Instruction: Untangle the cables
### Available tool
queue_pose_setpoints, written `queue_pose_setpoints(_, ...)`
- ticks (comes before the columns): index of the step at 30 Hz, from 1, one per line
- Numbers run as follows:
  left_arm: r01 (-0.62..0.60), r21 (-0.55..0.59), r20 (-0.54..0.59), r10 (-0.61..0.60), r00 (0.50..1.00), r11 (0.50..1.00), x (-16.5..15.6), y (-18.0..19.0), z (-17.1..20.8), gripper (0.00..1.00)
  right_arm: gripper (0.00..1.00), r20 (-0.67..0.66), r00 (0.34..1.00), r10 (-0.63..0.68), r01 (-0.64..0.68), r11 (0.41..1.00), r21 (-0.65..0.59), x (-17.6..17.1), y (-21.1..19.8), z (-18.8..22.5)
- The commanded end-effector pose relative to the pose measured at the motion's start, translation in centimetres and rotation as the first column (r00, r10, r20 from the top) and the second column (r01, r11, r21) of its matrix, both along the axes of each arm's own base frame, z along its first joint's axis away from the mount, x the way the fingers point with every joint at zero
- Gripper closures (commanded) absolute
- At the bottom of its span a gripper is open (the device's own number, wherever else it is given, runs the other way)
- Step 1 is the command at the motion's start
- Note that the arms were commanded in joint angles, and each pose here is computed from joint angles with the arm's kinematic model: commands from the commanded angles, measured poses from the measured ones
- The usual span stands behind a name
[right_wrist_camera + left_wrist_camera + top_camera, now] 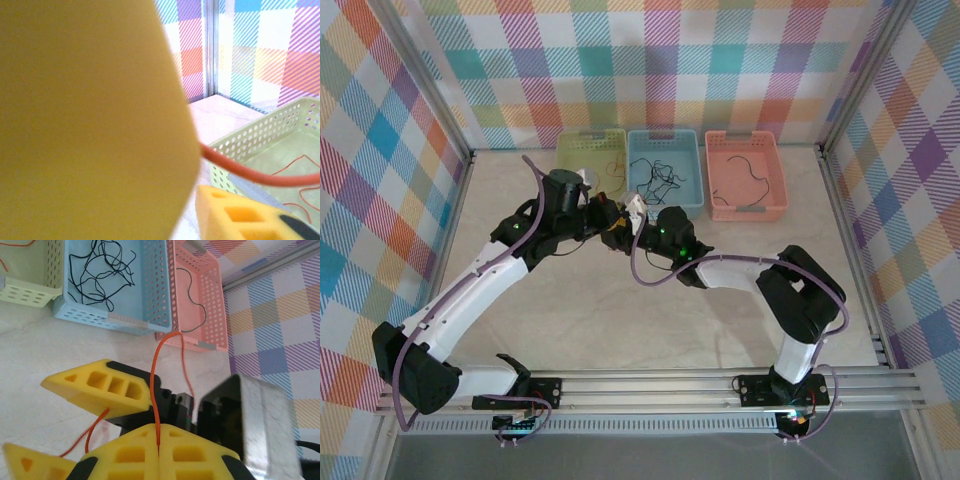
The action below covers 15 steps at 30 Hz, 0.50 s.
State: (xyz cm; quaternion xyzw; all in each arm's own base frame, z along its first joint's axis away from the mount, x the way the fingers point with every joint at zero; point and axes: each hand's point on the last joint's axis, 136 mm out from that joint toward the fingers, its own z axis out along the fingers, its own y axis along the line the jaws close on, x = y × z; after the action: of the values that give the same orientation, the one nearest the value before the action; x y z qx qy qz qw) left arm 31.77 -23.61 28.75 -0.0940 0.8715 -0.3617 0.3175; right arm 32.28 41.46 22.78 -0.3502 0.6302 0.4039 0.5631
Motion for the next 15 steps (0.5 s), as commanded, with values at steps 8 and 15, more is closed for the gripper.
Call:
queue_pose_setpoints(8, 0.046, -0.126, 0.164, -0.025, 0.986, 0.991, -1.2, 0.0, 8.6, 1.00, 0.83, -0.094, 0.995, 0.034, -0.044, 0.994, -0.095, -1.2, 0.1, -5.1)
queue_pose_setpoints(15, 0.007, -0.167, 0.226, 0.032, 0.974, 0.986, -1.1, 2.2, 12.7, 1.00, 0.83, -0.100, 0.995, 0.008, -0.028, 0.981, -0.191, -2.4, -1.9, -7.5)
